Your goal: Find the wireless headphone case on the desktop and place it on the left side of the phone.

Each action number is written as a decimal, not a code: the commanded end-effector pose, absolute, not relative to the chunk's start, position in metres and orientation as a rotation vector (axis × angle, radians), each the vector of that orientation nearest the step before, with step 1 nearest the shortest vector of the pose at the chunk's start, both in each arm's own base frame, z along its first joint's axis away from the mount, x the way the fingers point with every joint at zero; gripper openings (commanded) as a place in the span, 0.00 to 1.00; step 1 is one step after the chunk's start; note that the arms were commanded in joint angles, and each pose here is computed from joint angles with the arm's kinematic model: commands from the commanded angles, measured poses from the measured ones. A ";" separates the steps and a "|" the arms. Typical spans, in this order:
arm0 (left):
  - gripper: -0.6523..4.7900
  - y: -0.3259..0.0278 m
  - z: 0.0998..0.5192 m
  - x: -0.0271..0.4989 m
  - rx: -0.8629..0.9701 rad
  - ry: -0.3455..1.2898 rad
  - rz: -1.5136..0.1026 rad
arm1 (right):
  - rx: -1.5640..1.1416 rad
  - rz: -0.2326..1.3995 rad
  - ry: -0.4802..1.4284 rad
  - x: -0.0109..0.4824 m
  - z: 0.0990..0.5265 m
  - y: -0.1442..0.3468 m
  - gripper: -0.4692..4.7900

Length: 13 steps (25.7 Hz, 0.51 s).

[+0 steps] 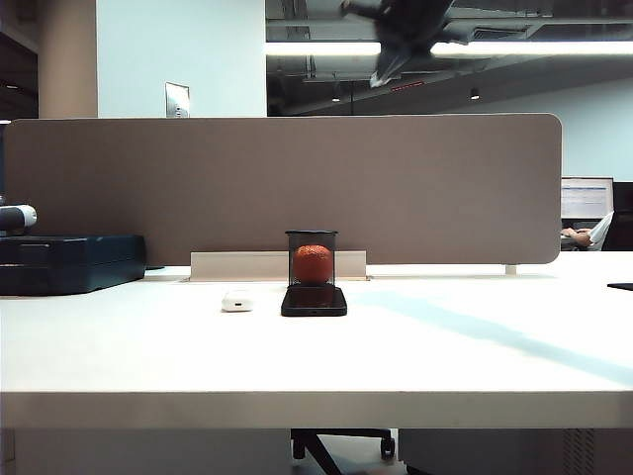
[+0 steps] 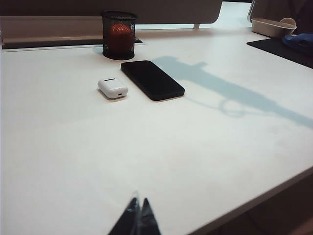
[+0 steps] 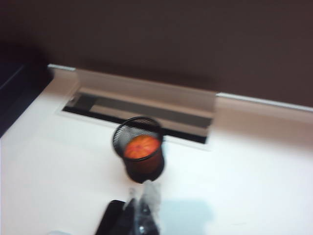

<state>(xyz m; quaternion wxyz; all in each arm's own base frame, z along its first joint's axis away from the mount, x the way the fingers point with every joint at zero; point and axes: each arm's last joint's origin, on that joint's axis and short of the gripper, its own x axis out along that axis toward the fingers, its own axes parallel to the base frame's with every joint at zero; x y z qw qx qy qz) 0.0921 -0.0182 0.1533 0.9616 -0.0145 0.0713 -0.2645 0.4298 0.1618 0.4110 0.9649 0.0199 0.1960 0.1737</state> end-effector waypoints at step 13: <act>0.11 -0.018 0.154 0.092 -0.032 0.145 -0.538 | 0.040 0.148 0.365 0.353 0.493 0.053 0.07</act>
